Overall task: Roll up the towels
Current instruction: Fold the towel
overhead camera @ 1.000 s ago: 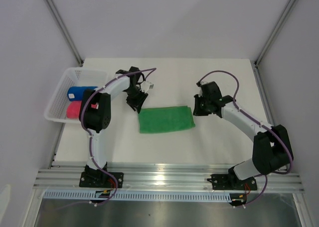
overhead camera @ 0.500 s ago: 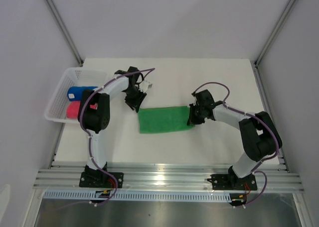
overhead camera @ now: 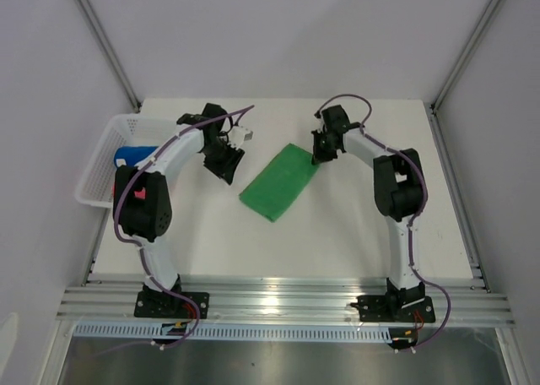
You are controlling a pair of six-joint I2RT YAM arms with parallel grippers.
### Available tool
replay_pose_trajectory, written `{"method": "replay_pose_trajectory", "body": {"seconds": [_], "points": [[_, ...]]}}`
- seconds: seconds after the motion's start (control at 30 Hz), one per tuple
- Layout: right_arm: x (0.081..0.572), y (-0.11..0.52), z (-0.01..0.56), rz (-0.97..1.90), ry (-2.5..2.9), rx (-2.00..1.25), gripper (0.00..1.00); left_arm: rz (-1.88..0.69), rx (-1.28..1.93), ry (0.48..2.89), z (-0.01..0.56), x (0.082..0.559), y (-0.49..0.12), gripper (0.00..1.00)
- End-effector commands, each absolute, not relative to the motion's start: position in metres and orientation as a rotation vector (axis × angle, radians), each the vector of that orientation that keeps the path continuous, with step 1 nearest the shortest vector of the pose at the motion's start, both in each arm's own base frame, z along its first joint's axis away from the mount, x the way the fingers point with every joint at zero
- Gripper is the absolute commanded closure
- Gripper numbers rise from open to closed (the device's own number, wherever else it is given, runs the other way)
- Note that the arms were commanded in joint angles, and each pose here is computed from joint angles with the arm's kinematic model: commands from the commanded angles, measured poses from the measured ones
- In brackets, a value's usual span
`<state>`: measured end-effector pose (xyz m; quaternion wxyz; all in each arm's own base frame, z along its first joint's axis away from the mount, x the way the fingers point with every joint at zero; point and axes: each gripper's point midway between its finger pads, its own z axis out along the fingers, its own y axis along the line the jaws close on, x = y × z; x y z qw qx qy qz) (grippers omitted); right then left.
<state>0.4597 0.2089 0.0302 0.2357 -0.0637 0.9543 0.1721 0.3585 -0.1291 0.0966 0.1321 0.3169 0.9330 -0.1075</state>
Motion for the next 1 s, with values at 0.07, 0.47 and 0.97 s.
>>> {"method": "replay_pose_trajectory", "body": {"seconds": [0.07, 0.47, 0.97], "points": [[0.524, 0.209, 0.065, 0.365, 2.564, -0.32, 0.95, -0.59, 1.114, 2.631, 0.116, 0.324, -0.159, 0.5], [0.405, 0.214, 0.125, 0.678, 2.464, -0.071, 0.73, -0.229, 2.083, 1.863, 0.085, 0.286, -0.215, 0.37], [0.351, 0.143, 0.251, 0.489, 1.733, -0.146, 0.3, -0.04, 2.402, 1.219, 0.047, 0.309, -0.228, 0.35]]}}
